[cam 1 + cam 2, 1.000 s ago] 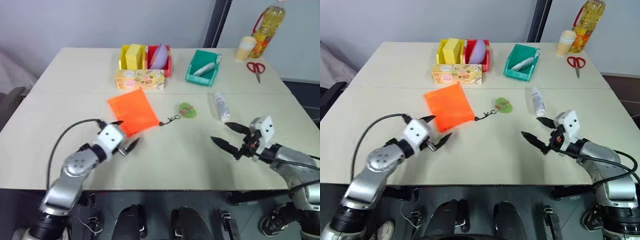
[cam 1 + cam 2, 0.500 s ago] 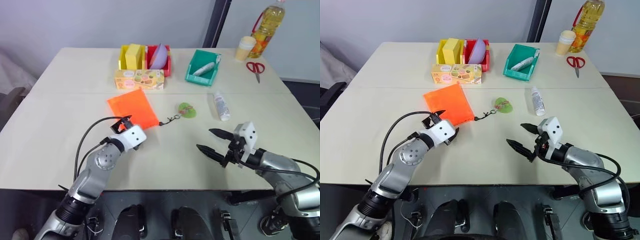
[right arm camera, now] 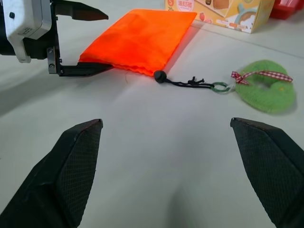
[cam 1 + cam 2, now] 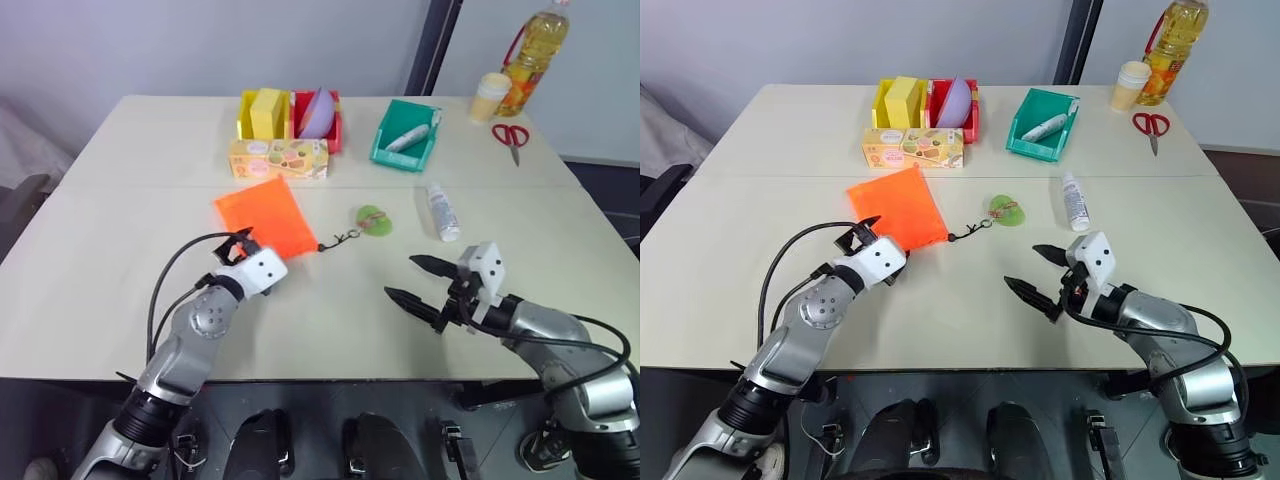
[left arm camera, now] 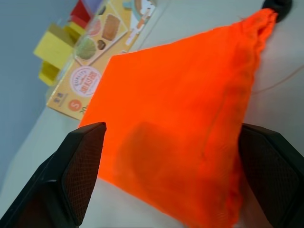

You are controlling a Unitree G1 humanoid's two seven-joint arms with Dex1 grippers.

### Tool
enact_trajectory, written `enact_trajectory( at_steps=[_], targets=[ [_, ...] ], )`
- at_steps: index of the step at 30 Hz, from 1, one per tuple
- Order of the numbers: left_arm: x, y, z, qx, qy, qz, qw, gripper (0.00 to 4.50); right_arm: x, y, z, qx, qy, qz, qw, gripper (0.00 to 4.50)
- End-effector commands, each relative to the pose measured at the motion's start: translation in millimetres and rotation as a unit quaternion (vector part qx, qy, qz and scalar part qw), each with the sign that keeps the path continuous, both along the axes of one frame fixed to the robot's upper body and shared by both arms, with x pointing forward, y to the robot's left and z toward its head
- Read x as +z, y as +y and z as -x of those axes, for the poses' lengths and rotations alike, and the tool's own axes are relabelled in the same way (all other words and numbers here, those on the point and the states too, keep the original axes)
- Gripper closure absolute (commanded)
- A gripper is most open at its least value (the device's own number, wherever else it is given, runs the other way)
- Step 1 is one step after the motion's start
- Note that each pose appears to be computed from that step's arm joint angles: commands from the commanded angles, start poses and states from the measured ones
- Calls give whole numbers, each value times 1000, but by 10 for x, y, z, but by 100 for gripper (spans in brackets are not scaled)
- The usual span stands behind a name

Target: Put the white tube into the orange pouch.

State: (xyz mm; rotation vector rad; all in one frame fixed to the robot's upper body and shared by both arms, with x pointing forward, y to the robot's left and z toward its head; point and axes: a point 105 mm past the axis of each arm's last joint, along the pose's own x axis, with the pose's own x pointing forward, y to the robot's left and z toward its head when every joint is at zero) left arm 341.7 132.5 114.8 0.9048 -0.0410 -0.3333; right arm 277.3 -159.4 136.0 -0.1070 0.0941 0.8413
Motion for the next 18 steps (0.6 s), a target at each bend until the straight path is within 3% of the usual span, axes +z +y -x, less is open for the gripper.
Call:
enact_trajectory(
  at_steps=[1,18],
  targets=[
    [127,56,-22,11,-33,0,999,0,121,52,15,10,-23,-4,1000,3],
    [296,137,23,15,-54,95,994,0,48,36,18,11,-17,-7,1000,3]
  ],
)
